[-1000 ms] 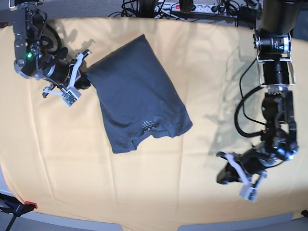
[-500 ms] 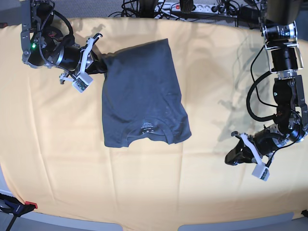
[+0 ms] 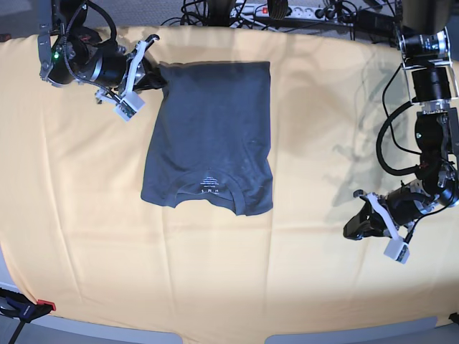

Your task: Fold the T-shirt properly

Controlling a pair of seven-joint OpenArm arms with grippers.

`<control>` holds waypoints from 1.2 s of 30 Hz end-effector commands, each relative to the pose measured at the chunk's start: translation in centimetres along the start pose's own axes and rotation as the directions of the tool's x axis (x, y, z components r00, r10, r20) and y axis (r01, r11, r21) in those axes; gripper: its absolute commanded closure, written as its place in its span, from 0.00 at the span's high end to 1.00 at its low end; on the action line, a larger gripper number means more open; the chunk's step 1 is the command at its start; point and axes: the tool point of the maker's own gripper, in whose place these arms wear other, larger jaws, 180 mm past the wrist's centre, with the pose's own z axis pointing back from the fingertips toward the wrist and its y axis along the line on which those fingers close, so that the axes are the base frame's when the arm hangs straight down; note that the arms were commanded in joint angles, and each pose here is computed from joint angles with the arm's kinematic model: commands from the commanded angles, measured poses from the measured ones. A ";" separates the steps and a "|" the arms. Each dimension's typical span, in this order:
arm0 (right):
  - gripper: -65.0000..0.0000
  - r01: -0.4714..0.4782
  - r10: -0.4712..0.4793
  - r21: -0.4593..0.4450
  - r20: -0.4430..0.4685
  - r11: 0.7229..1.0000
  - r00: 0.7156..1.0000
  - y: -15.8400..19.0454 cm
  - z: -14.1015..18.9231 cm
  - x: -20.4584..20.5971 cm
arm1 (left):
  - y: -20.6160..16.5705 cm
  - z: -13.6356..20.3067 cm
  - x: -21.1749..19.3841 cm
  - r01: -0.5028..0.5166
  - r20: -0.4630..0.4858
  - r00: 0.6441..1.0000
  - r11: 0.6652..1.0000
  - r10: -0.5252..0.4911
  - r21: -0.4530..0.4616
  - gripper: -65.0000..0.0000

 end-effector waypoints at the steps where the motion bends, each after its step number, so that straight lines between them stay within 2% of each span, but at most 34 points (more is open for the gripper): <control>1: 0.00 -0.014 0.016 -0.058 0.027 0.998 1.000 -1.0 0.9 1.2 | 0.4 0.9 2.3 0.031 0.053 0.998 0.999 -0.031 0.010 0.00; 3: 0.00 -0.012 0.019 -0.135 0.050 0.991 0.999 -2.0 1.8 2.2 | 0.6 1.0 2.2 0.034 0.047 0.998 0.999 -0.035 0.016 0.00; 5: 0.00 -0.029 0.050 -0.157 0.132 0.987 0.990 -1.8 2.8 4.4 | 0.7 1.2 2.3 0.036 0.046 0.998 0.999 -0.037 0.019 0.00; 8: 0.00 -0.102 0.123 -0.089 0.270 0.991 0.955 0.4 3.7 7.5 | 0.7 1.2 2.3 0.035 0.047 0.998 0.999 -0.035 0.017 0.00; 11: 0.00 -0.101 0.087 0.019 0.358 0.995 0.930 2.5 4.0 8.8 | 0.7 1.2 2.1 0.033 0.040 0.999 0.999 -0.034 0.018 0.00; 13: 0.00 -0.072 0.045 0.063 0.353 0.995 0.935 3.3 3.5 8.7 | 0.7 1.2 2.0 0.033 0.036 0.999 0.999 -0.033 0.017 0.00; 18: 0.00 0.018 -0.030 0.056 0.225 0.998 0.974 2.3 0.9 5.4 | 0.1 1.2 2.4 0.015 0.058 0.998 1.000 -0.014 -0.015 0.00; 22: 0.00 0.134 -0.143 0.075 0.130 0.988 0.981 0.9 -1.3 1.6 | -0.2 1.2 2.6 0.004 0.069 0.998 0.999 -0.002 -0.034 0.00; 25: 0.00 0.135 -0.140 0.053 0.100 0.989 0.985 0.4 -1.4 0.9 | -0.2 1.2 2.3 0.004 0.055 0.998 0.999 -0.002 -0.035 0.00; 29: 0.00 0.058 -0.074 0.067 0.261 0.996 0.962 1.5 1.5 5.6 | -0.4 1.2 2.1 -0.002 0.042 0.999 0.999 0.004 -0.047 0.00; 33: 0.00 -0.033 0.042 -0.029 0.394 0.999 0.918 1.5 6.0 9.6 | -1.2 2.0 1.7 -0.024 0.005 1.000 0.994 0.025 -0.111 0.00; 36: 0.00 -0.023 0.054 -0.072 0.473 0.997 0.880 0.9 8.9 10.9 | -1.4 3.4 1.9 -0.032 0.004 0.999 0.988 0.033 -0.151 0.00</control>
